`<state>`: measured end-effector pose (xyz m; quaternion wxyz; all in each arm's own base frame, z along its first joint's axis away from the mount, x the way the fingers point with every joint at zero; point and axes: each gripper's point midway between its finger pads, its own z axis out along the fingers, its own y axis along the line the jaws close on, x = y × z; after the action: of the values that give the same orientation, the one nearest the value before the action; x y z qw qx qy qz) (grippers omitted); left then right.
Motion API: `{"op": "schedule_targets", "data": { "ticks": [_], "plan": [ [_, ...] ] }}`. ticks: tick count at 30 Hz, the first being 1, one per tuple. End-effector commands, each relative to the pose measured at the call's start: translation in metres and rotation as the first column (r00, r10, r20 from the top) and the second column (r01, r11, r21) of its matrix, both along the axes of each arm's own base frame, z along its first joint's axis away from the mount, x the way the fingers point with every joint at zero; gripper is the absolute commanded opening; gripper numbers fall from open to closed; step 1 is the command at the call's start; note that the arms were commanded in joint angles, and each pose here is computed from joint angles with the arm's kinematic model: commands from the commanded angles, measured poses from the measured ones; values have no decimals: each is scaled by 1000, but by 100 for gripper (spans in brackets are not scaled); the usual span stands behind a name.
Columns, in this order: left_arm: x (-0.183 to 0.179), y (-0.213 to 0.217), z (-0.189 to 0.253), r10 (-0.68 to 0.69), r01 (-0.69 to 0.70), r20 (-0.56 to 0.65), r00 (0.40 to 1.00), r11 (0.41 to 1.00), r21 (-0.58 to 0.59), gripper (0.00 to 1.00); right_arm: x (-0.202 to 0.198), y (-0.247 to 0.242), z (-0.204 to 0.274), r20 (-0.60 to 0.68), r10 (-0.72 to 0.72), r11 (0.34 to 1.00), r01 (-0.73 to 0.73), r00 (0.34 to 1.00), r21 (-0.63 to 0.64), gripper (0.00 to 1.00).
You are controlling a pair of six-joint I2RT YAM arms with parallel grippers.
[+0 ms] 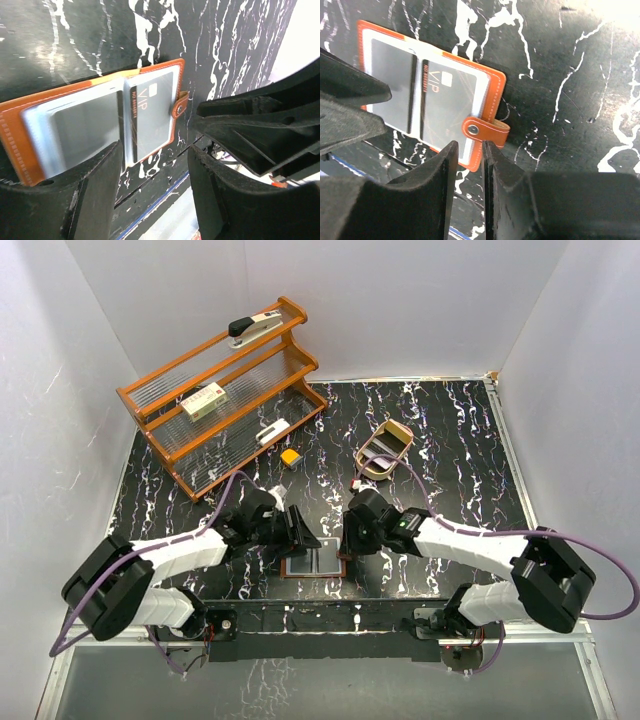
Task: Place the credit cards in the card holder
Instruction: Insert the credit card into the card holder, then turn over the card slot in the card holder.
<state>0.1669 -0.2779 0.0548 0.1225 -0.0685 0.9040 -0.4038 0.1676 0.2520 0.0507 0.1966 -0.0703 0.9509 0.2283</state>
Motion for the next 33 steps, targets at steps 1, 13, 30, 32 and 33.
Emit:
{"op": "schedule_targets", "data": {
  "ticks": [1, 13, 30, 32, 33],
  "plan": [
    [7, 21, 7, 51, -51, 4, 999, 998, 46, 53, 12, 22, 36, 54, -15, 995, 9, 998, 96, 26],
    [9, 63, 12, 147, -146, -27, 989, 989, 28, 55, 6, 67, 46, 37, 10, 983, -16, 999, 180, 27],
    [8, 57, 5, 151, -153, -28, 988, 985, -75, 58, 13, 106, 11, -13, 68, 991, -66, 998, 113, 20],
    [10, 57, 5, 163, -164, -14, 986, 983, -85, 58, 12, 106, 6, -25, 72, 992, -69, 997, 102, 18],
    [12, 57, 5, 171, -171, -7, 985, 981, -88, 58, 11, 104, 2, -29, 71, 993, -67, 997, 94, 16]
  ]
}}
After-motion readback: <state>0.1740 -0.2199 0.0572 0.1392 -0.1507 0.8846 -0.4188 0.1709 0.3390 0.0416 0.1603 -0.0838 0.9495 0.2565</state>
